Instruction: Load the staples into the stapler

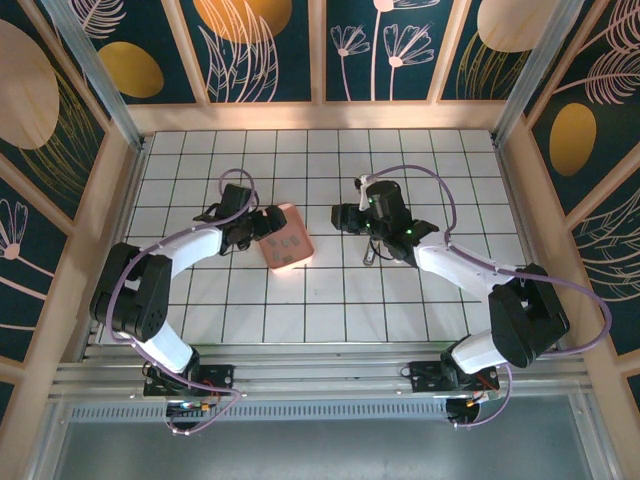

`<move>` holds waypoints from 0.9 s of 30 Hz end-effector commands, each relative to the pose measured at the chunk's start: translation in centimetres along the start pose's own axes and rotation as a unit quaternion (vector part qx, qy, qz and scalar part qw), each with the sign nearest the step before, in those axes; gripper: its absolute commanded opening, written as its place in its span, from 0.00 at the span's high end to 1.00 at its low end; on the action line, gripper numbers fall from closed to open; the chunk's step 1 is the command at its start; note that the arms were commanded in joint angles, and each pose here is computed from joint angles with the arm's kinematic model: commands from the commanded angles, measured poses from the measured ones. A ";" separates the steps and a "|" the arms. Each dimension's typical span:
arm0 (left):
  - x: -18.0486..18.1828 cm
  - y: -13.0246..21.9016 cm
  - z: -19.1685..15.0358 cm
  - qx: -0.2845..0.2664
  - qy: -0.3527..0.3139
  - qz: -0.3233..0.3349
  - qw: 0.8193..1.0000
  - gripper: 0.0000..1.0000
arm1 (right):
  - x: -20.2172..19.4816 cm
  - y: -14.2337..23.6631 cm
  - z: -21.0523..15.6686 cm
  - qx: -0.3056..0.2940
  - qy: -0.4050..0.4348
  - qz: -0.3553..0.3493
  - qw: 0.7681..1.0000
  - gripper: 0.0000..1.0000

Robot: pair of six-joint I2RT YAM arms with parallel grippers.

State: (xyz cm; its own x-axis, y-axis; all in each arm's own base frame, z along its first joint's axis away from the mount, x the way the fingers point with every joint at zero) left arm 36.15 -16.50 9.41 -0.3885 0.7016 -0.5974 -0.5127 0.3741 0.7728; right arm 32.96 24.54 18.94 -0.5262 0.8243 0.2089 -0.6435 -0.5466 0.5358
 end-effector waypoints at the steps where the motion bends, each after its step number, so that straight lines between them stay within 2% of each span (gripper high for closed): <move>1: -2.5 0.5 -1.1 0.014 -0.001 -0.046 0.999 0.10 | 0.3 0.5 1.5 -0.009 -0.009 -0.006 1.000 0.45; 8: -4.2 0.2 -2.6 0.034 -0.017 -0.080 0.996 0.09 | 0.7 0.1 1.4 0.009 -0.015 -0.008 1.000 0.47; 15: -4.6 2.9 -0.5 -0.035 -0.030 -0.079 0.996 0.06 | 2.8 -1.4 1.3 0.058 0.011 0.000 0.998 0.48; 27: 1.6 5.1 3.2 -0.125 0.068 -0.061 0.988 0.03 | 5.8 -4.4 -0.4 0.150 0.000 -0.011 0.989 0.52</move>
State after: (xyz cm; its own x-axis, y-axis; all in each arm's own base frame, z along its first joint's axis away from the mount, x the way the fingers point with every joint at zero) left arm 35.04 -12.54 12.33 -0.3978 0.6045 -0.6902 -0.6779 0.3133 0.6650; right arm 32.79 31.31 17.85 -0.5473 0.8121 0.2023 -0.4799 -0.5025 0.7192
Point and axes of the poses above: each hand's point on the last joint's axis, 136 mm out from that joint toward the fingers, its own y axis back along the fingers, its own x axis along the line the jaws close on, z = x × y, the point moved 3 cm from there along y, back along the fingers, and after that the axes turned 14 degrees about y, right-handed, at the moved point
